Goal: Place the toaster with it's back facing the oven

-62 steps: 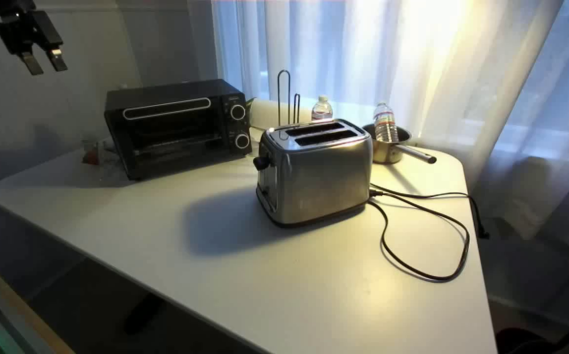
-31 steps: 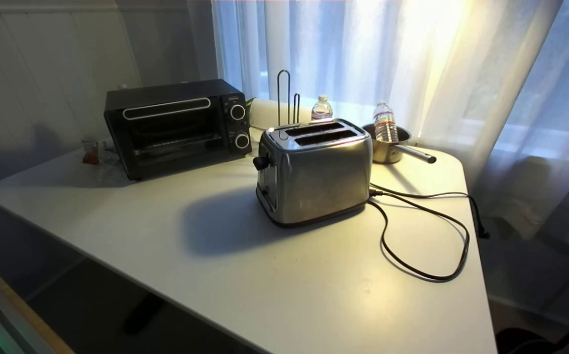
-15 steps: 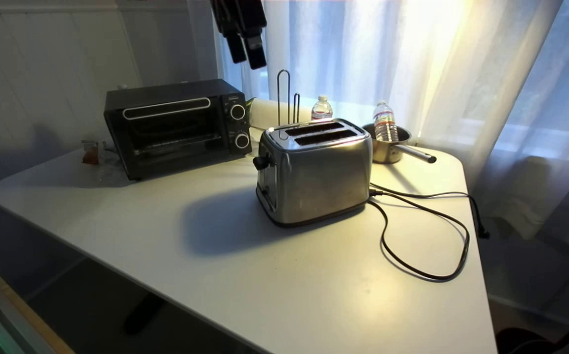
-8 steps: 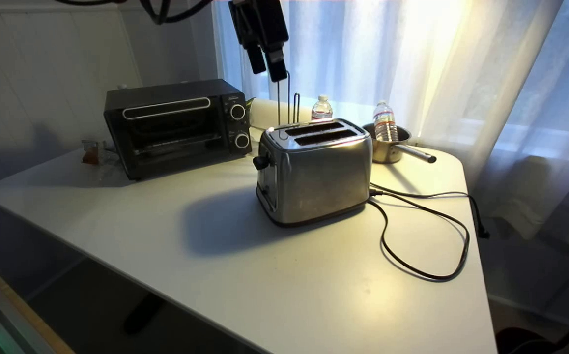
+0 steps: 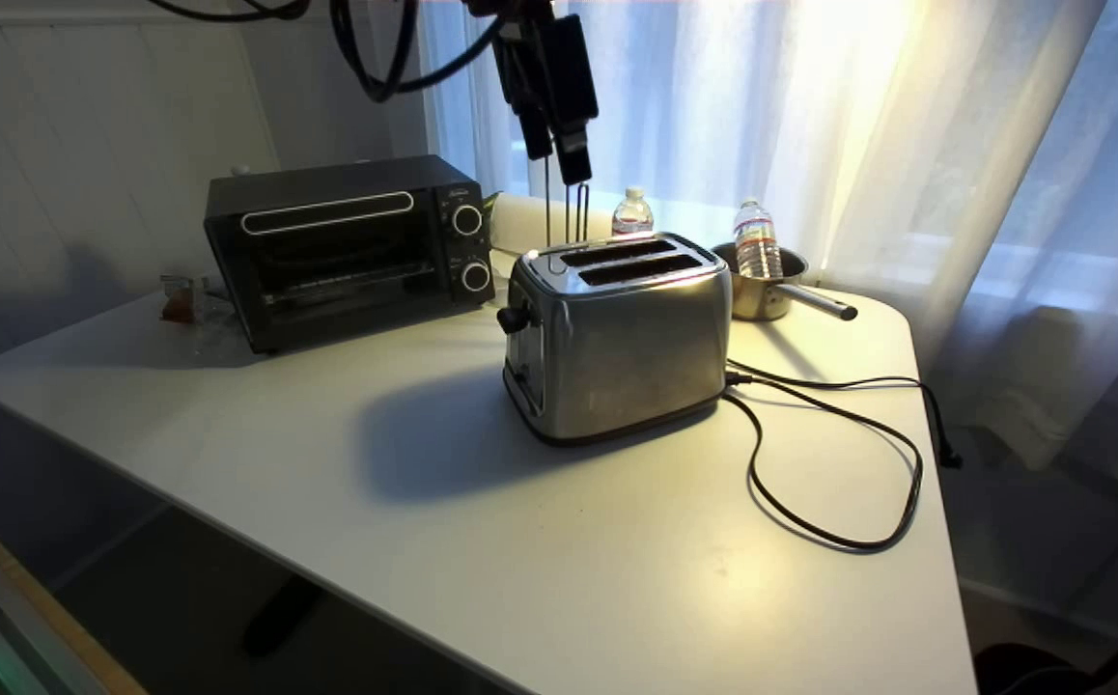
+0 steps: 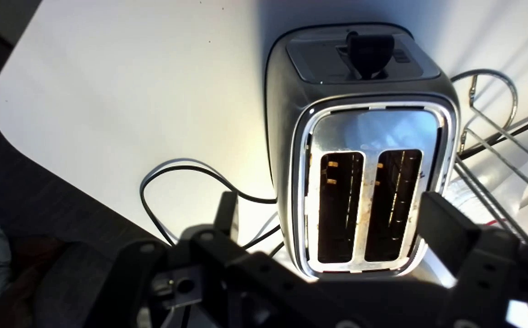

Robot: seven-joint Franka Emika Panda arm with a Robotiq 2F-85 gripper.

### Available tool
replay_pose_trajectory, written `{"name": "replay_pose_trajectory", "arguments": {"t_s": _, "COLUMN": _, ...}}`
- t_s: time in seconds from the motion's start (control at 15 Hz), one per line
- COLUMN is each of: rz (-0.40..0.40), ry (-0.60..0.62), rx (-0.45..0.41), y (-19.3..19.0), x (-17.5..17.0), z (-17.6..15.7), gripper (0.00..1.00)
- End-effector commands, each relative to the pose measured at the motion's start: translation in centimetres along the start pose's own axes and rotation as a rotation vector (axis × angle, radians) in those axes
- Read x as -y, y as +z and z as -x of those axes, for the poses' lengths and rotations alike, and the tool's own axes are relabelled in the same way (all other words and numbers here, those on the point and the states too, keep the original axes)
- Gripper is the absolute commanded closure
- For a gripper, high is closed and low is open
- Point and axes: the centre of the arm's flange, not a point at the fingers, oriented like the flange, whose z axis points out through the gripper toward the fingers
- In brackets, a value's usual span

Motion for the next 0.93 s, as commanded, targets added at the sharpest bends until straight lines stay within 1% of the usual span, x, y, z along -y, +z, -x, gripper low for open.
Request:
{"name": "replay_pose_trajectory", "arguments": {"t_s": 0.0, "rz": -0.023, "ry": 0.032, "rx": 0.008, "y": 2.9, "x": -0.8, "z": -4.2, "gripper": 0.00}}
{"name": "replay_pose_trajectory", "arguments": {"t_s": 0.4, "rz": -0.025, "ry": 0.056, "rx": 0.059, "y": 7.3, "x": -2.5, "z": -7.0, "gripper": 0.00}}
{"name": "replay_pose_trajectory", "arguments": {"t_s": 0.67, "rz": -0.029, "ry": 0.082, "rx": 0.094, "y": 9.0, "x": -3.6, "z": -8.4, "gripper": 0.00}}
{"name": "replay_pose_trajectory", "arguments": {"t_s": 0.87, "rz": -0.036, "ry": 0.086, "rx": 0.129, "y": 10.1, "x": -4.1, "z": -8.7, "gripper": 0.00}}
